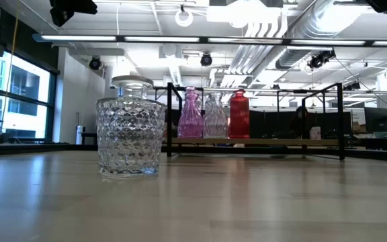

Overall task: Sort vases onto shelf
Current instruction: Align the red vase with the other red vase on the shelf

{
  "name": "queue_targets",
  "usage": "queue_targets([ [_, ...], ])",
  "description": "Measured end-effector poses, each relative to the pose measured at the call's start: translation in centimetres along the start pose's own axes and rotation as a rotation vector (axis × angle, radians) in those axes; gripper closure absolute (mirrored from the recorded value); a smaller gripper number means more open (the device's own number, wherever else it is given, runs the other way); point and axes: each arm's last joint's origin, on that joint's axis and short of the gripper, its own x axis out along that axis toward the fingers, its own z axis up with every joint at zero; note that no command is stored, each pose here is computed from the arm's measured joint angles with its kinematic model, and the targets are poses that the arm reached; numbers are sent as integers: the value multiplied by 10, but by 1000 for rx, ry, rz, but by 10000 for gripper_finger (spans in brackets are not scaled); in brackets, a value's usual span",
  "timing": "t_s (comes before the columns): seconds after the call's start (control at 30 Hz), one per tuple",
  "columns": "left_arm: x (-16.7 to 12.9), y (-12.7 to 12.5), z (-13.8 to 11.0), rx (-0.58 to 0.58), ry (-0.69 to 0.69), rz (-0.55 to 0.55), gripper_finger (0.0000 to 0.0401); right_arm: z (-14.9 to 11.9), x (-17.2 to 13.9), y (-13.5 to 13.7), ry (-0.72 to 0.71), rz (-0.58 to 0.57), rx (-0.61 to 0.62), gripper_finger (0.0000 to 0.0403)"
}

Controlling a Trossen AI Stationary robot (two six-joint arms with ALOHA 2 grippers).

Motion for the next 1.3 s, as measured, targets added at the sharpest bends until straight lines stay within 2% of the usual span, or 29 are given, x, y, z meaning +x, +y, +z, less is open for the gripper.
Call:
queue_targets([
  [0.13,0,0,0,0,0,0,366,0,8,2,-34,-21,11,329],
  [0.27,0,0,0,0,0,0,366,1,9,2,-78,-13,74,329],
  [0.63,0,0,0,0,-1,0,366,1,10,1,-84,-14,204,329],
  [0.9,0,0,0,-2,-1,0,366,4,9,3,-196,34,269,329],
  [1.3,0,0,0,-1,-1,0,366,5,9,7,-231,98,305,320],
])
